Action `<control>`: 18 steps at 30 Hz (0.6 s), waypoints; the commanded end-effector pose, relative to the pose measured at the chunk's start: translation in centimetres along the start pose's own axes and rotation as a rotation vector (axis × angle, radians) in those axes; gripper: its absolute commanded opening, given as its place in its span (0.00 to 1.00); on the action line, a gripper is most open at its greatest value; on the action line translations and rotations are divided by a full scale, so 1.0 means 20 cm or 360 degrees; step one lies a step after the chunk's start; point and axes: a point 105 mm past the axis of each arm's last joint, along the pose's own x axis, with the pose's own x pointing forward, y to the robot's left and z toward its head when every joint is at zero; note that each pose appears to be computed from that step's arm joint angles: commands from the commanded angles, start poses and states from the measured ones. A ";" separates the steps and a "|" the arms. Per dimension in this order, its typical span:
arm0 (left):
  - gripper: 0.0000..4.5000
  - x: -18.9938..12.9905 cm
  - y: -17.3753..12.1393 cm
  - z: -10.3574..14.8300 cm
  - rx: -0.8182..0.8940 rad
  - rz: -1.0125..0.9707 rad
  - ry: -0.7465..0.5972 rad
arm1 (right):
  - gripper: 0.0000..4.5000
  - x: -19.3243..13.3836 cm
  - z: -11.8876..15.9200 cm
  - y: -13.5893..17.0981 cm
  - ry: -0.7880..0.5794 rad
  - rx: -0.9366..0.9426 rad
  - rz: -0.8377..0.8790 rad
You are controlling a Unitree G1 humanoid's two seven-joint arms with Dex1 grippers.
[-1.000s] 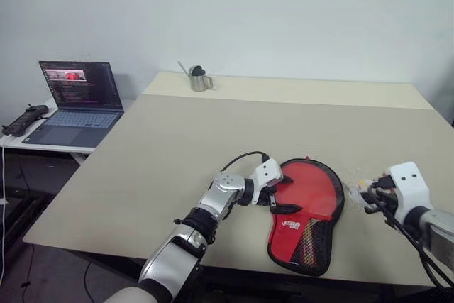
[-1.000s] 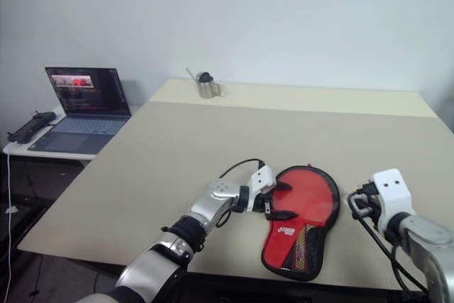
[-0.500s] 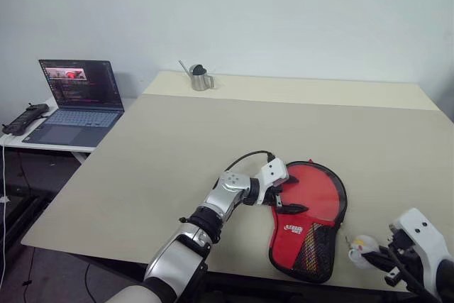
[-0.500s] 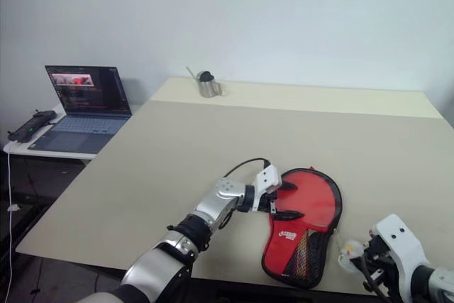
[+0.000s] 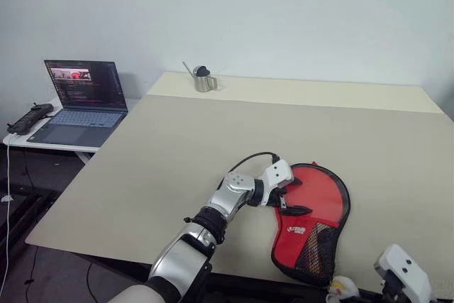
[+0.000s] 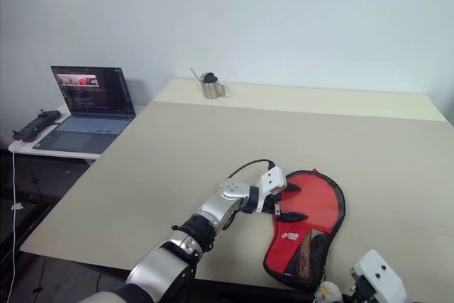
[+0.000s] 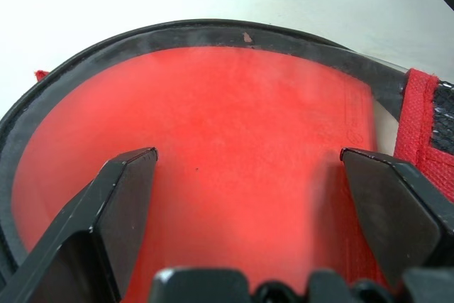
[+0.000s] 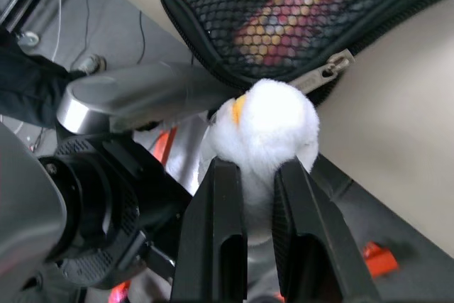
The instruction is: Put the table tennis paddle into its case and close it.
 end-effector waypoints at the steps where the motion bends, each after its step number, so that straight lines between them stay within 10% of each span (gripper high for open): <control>1: 1.00 0.05 -0.05 -0.10 -0.0036 -0.0044 0.0132 | 0.02 0.05 0.01 0.15 -0.0076 0.0050 0.0214; 9: 1.00 0.07 -0.06 -0.08 -0.0027 -0.0052 0.0112 | 0.02 0.08 0.04 0.12 -0.0165 0.0035 0.0029; 18: 1.00 0.07 -0.06 -0.08 -0.0029 -0.0041 0.0100 | 0.69 -0.11 0.01 0.04 -0.0094 -0.0068 -0.0071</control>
